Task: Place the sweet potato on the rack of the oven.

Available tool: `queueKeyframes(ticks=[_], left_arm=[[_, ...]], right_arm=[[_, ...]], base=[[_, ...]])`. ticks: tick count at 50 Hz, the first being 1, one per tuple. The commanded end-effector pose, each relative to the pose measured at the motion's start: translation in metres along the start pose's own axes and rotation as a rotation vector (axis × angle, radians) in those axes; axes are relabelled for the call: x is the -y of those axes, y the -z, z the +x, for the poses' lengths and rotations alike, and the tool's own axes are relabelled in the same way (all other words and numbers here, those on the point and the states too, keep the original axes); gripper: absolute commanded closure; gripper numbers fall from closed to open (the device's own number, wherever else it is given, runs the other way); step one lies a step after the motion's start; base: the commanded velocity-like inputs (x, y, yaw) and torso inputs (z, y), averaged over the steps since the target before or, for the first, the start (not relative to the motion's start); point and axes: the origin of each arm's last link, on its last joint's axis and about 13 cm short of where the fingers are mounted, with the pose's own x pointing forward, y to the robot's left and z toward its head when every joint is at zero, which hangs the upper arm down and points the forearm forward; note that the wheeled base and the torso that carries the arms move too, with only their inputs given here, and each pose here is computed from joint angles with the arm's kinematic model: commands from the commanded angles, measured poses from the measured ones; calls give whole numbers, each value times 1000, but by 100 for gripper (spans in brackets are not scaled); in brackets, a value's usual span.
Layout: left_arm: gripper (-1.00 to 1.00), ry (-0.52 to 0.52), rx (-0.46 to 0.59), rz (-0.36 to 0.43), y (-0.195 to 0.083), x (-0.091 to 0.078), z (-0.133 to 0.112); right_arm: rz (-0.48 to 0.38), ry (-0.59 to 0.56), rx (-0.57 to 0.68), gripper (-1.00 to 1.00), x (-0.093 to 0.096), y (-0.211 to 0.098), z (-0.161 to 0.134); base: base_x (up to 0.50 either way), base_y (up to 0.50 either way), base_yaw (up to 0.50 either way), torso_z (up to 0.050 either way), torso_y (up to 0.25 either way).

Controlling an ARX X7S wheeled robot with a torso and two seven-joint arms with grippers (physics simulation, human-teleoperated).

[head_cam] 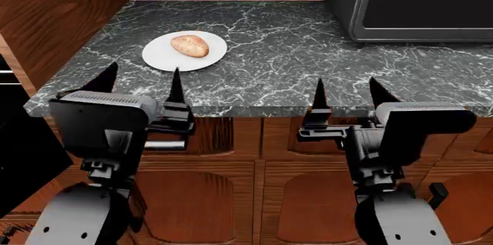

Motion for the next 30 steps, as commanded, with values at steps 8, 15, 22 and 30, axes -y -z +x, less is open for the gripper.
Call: queueKeyframes(ticks=[8,15,22,30], left_arm=[[-100,178,358,165,-116,-21,78],[-100,30,355,191,-133,-29,117],[-100,-6,337,195,-144,-35,147],[-100,-77,330,173,-152,-49,169]], right_arm=[[53,-134,319,-100,-6,-113,75],[0,-135,355,-100,-12,-132,129],[9,-212,331,-100,-25,-130,187],[117,-361,247,-100,-58,-131,232]], base=[[0,0,0,0,0],[0,0,0,0,0],[0,0,0,0,0],[0,0,0,0,0]])
